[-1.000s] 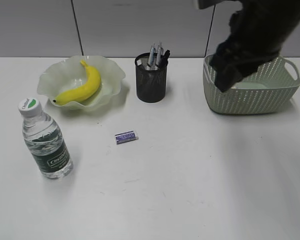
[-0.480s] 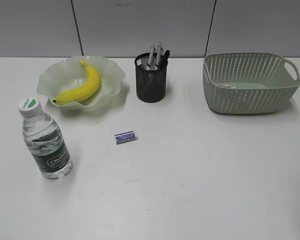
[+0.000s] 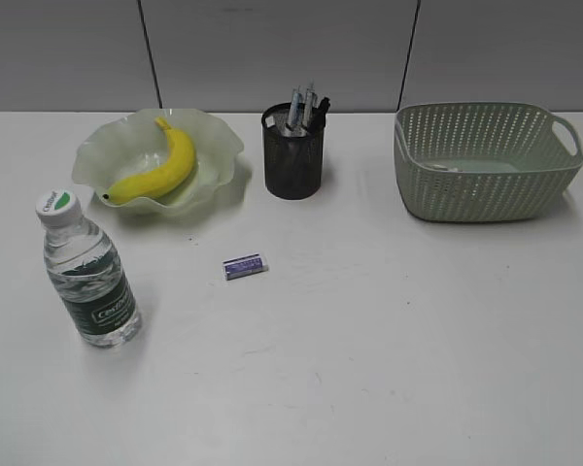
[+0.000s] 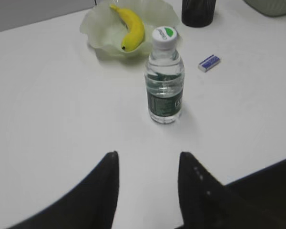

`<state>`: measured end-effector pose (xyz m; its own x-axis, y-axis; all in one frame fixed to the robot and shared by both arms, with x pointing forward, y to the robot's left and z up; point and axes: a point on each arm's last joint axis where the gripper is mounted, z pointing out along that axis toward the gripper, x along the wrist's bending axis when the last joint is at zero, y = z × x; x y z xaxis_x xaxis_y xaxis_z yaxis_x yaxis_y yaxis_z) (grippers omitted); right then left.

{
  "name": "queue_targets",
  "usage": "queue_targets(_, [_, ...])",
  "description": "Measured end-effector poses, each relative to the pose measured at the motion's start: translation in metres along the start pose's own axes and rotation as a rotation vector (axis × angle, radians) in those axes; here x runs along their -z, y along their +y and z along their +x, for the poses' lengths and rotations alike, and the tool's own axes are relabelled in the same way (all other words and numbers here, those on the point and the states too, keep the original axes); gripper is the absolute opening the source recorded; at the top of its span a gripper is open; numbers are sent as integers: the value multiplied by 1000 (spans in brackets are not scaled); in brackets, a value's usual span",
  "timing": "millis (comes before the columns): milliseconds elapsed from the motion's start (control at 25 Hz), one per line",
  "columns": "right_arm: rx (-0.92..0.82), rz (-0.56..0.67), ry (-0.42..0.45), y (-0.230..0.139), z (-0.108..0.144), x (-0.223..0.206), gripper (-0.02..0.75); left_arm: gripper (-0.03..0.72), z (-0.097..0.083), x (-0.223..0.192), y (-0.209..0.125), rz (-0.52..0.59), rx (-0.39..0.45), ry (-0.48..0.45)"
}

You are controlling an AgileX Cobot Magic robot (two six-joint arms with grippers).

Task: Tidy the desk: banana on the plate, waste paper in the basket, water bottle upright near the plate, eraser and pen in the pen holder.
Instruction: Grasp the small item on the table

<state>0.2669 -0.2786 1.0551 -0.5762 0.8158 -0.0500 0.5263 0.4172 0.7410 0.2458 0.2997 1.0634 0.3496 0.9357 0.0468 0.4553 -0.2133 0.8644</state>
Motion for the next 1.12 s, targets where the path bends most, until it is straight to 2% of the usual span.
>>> queue_targets(120, [3, -104, -10, -9, 1, 10, 273, 309, -2, -13, 14, 63, -35, -34])
queue_targets(360, [5, -190, -19, -15, 2, 20, 269, 309, -9, -58, 77, -4, -46, -141])
queue_targets(480, [5, -190, -19, -15, 2, 20, 270, 309, -12, -103, 112, 56, -80, -188])
queue_targets(640, [6, -190, -21, -15, 2, 20, 269, 309, -21, -172, 154, 151, -180, -255])
queue_targets(720, [6, -191, -21, -15, 2, 20, 269, 314, -33, -208, 172, 196, -246, -297])
queue_targets(880, [6, -191, -21, -15, 2, 20, 269, 365, -71, -277, 186, 301, -433, -372])
queue_targets(1000, [6, -191, -21, -15, 2, 20, 269, 423, -100, -324, 174, 408, -567, -409])
queue_targets(1120, [6, -192, -21, -15, 2, 20, 269, 440, -123, -362, 154, 530, -677, -436])
